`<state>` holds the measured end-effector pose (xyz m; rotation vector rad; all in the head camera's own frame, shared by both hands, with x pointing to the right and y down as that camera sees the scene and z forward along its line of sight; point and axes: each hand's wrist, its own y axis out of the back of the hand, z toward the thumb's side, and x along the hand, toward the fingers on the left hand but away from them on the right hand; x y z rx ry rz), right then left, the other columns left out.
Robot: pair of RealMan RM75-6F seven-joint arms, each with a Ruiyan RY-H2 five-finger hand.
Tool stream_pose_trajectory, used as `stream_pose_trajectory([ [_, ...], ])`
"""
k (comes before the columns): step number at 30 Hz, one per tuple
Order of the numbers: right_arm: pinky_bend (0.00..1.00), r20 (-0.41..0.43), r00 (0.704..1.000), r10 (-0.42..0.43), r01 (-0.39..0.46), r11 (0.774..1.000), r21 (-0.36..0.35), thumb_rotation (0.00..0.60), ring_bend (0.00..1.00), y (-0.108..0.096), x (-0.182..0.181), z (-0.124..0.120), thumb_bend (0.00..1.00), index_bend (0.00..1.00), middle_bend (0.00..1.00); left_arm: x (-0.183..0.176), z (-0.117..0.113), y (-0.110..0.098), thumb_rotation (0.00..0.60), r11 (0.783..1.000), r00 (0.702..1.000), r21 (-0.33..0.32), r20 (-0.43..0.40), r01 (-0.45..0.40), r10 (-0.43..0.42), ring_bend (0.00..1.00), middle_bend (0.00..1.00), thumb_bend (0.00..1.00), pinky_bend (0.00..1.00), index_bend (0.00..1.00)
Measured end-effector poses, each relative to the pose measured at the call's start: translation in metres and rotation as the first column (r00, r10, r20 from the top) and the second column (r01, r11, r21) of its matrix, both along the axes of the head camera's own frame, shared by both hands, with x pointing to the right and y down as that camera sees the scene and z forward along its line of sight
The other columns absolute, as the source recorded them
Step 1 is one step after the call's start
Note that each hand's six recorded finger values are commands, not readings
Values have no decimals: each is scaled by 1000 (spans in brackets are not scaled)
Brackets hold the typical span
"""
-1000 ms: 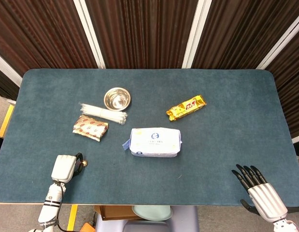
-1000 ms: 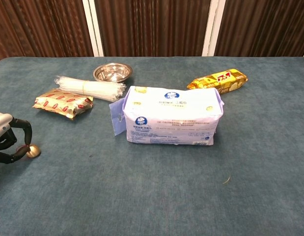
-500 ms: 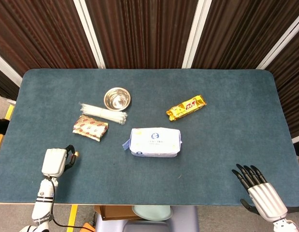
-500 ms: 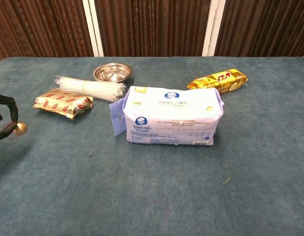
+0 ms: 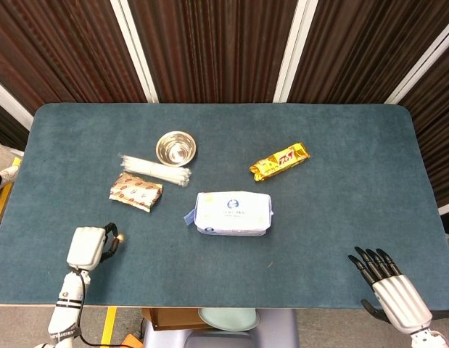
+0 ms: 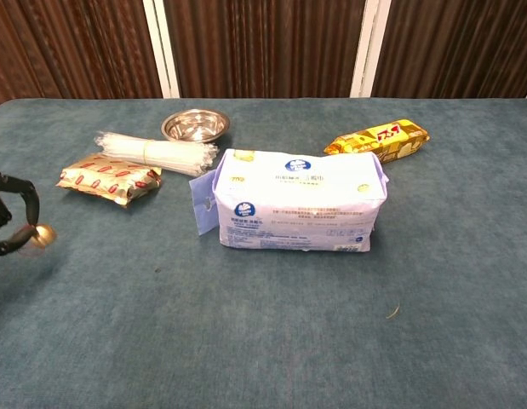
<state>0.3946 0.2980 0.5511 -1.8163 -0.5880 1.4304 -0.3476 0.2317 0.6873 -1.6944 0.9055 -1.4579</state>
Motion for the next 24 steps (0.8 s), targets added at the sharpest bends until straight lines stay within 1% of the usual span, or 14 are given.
stream_pose_trajectory([
  [10, 0, 0, 1000, -2, 2, 1000, -1, 600, 0, 0, -1, 0, 355, 0, 0, -3, 12, 1, 600, 1000, 999, -8, 47, -13, 13, 1000, 1000, 497, 1000, 728],
  [13, 0, 0, 1000, -1, 1, 1000, -2, 600, 0, 0, 0, 0, 355, 0, 0, -4, 14, 1, 600, 1000, 998, -10, 55, -12, 12, 1000, 1000, 492, 1000, 707],
  [18, 0, 2, 1000, 0, 0, 1000, -1, 600, 0, 0, 0, 0, 355, 0, 0, -4, 16, 1, 600, 1000, 998, -10, 60, -11, 12, 1000, 1000, 485, 1000, 698],
  [24, 0, 5, 1000, 0, 0, 1000, 0, 600, 0, 0, 0, -1, 355, 0, 0, -6, 26, 5, 600, 999, 995, -30, 93, -22, 25, 1000, 1000, 468, 1000, 660],
])
